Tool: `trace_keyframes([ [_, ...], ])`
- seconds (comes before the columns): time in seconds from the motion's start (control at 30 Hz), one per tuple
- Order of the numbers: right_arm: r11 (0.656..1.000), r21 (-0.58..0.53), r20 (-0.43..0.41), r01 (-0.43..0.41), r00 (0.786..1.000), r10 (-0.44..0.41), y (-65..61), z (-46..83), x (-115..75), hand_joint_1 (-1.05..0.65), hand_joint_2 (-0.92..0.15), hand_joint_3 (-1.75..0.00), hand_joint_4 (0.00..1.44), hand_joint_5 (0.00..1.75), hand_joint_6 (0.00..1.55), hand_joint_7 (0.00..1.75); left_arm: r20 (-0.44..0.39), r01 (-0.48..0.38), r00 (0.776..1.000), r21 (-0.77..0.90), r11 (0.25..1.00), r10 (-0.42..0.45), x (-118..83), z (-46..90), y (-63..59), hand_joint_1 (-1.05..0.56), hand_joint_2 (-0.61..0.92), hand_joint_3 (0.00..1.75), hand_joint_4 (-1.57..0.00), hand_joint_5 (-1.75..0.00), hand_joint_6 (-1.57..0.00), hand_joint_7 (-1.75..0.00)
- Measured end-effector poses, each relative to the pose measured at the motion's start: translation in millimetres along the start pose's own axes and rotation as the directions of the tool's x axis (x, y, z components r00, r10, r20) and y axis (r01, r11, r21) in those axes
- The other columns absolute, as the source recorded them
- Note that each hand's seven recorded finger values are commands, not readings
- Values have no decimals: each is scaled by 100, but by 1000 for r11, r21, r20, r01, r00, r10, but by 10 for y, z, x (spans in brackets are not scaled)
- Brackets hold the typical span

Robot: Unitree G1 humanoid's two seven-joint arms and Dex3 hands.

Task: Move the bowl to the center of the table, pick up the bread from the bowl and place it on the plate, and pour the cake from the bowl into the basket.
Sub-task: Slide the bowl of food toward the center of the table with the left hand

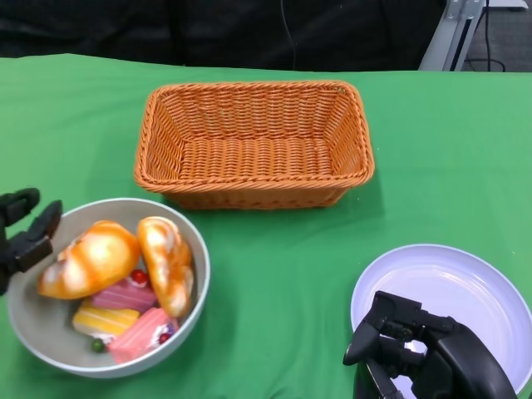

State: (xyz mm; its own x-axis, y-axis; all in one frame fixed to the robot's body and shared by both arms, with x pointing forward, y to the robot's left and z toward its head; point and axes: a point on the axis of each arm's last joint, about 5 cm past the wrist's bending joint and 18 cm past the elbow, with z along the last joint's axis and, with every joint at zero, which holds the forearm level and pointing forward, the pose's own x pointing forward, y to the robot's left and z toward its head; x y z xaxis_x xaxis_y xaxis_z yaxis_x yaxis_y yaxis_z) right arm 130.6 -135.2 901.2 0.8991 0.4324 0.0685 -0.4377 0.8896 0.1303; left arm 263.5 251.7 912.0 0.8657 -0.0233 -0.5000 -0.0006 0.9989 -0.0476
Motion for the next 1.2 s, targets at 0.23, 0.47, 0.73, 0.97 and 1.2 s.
trace_keyframes([
  [0.23, 1000, -4, -1, 2, 1000, -2, 3, 0, 3, -7, -47, -128, 70, 169, 69, 144, -46, 95, 994, -36, 995, -96, -108, 29, -91, -57, 92, 62, -7, 0, -6, 0],
  [0.47, 1000, 0, 4, -6, 1000, 6, 8, -3, 6, -7, -48, -128, 70, 169, 69, 143, -91, 170, 980, -90, 981, -178, -212, -27, -248, -57, 92, 58, -3, 0, -6, 0],
  [0.73, 1000, 3, 3, -7, 1000, 7, 7, -5, 5, -7, -49, -126, 71, 169, 70, 142, -103, 219, 967, -141, 965, -235, -283, -18, -389, -59, 92, 56, -3, 0, -3, 0],
  [0.97, 1000, -2, 2, -3, 1000, 3, 10, -2, 5, -7, -48, -127, 71, 169, 71, 142, -122, 262, 951, -165, 951, -283, -330, -52, -471, -60, 92, 60, -1, 0, 0, 0],
  [1.2, 1000, 1, 2, -3, 1000, 3, 18, -2, 7, -6, -48, -128, 71, 170, 70, 143, -112, 314, 934, -197, 929, -339, -352, -36, -532, -59, 92, 64, 0, 0, 0, 0],
])
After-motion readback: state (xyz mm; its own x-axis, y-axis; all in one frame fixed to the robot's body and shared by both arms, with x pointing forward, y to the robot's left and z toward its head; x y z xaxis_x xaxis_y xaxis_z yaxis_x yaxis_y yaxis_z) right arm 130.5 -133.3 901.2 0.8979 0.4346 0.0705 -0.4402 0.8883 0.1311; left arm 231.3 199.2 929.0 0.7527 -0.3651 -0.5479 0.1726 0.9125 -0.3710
